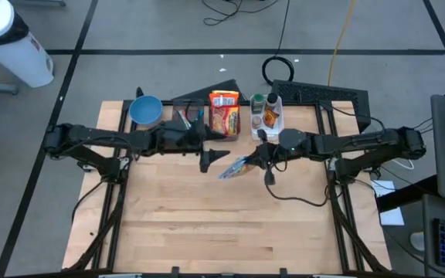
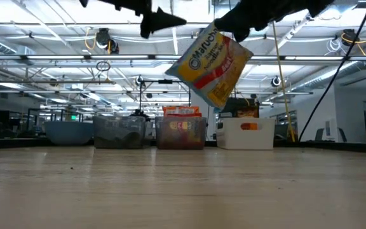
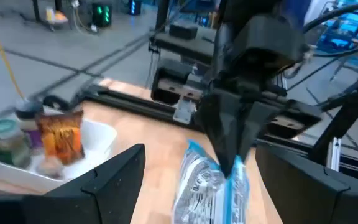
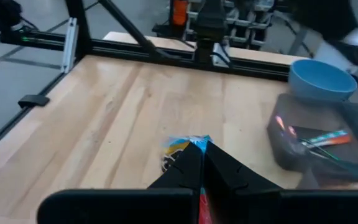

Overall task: Pick & Place Food Item
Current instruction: Put the blue noodle pack into the right black bin

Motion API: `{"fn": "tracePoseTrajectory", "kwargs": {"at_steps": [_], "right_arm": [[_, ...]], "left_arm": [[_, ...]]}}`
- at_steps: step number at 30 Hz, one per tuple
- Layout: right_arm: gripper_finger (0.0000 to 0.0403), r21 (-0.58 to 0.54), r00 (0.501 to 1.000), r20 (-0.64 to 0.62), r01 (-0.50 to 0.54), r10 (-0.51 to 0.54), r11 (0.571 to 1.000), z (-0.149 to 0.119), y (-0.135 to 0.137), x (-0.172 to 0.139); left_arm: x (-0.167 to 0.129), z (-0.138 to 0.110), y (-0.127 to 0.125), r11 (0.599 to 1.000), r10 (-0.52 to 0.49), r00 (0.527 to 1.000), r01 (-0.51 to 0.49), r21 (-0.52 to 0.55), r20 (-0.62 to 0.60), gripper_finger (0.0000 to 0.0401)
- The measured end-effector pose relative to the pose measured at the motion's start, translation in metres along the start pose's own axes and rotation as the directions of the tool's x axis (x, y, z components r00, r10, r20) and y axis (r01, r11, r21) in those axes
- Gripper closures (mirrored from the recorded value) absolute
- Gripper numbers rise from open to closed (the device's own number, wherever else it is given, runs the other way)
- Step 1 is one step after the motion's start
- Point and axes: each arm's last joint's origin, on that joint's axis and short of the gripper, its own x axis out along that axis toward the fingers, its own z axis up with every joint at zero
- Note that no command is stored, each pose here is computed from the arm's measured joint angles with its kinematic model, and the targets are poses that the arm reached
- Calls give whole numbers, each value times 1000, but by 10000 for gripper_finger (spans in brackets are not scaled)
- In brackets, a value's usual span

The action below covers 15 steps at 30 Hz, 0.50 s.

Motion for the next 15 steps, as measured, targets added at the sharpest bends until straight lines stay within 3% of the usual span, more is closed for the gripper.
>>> {"fn": "tracePoseTrajectory", "kwargs": {"at_steps": [6, 15], "right_arm": [[403, -61, 999, -46, -5, 2, 998, 15, -5, 14], [403, -59, 998, -49, 33, -36, 998, 26, -21, 24]], "left_arm": [[7, -12, 7, 999, -26, 996, 24, -29, -85, 91], [13, -25, -9, 996, -38, 991, 48, 72, -128, 91]]}}
